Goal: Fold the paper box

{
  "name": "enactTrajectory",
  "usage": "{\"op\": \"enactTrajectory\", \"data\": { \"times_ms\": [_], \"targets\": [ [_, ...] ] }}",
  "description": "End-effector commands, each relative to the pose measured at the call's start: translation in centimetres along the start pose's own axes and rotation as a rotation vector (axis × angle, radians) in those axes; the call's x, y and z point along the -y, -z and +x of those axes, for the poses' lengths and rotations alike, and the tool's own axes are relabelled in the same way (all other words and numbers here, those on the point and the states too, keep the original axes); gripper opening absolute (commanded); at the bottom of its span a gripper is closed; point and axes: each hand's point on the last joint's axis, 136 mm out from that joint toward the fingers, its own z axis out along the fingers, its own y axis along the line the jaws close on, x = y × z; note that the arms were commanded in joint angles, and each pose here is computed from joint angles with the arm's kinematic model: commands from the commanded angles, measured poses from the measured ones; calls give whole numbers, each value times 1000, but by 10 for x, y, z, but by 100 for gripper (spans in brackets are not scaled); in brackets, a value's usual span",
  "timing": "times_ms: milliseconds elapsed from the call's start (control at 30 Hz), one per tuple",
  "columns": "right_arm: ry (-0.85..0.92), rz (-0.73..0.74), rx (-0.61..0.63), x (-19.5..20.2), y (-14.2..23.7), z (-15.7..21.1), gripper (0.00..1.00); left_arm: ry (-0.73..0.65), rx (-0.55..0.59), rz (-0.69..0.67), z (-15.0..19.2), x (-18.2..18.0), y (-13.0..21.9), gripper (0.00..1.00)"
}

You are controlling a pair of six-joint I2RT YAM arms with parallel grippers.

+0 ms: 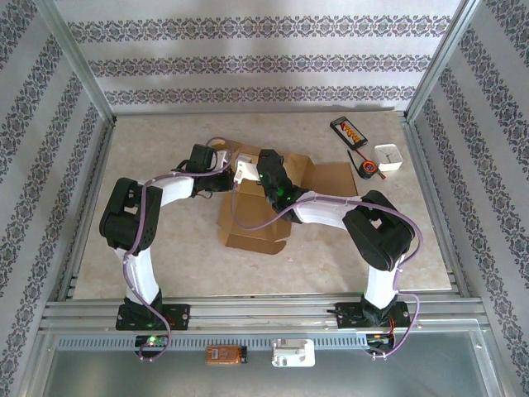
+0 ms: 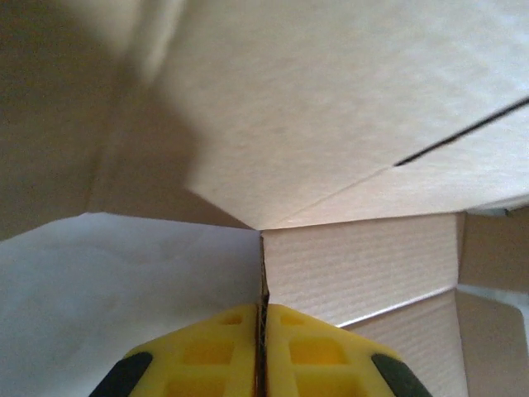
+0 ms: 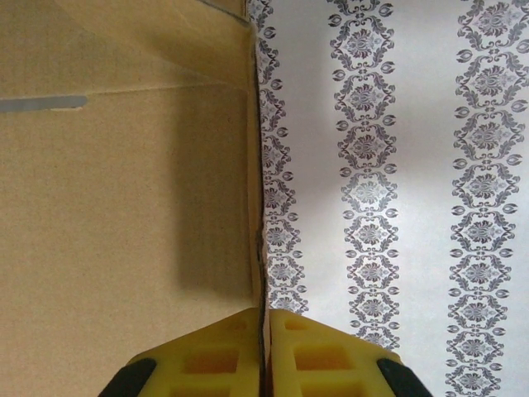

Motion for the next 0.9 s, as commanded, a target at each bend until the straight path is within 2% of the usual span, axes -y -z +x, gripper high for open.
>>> {"op": "enactTrajectory", "data": {
  "times_ms": [0,267,533,667,867],
  "targets": [
    [-36,20,-2,8,-3,-3,10,-14,59,34,-10,34,6,10],
    [-41,22,-7,10,-2,-1,10,1,36,63,2,50,-24,26],
    [-43,20,-13,9,-2,2,11,35,37,101,11,50,-32,28],
    [-38,23,-18,10,-1,6,11,-6,96,81,-4,51,-8,30],
    [-44,27,-23,14,2,12,10,-65,240,-34,-35,13,62,54]
  ]
}}
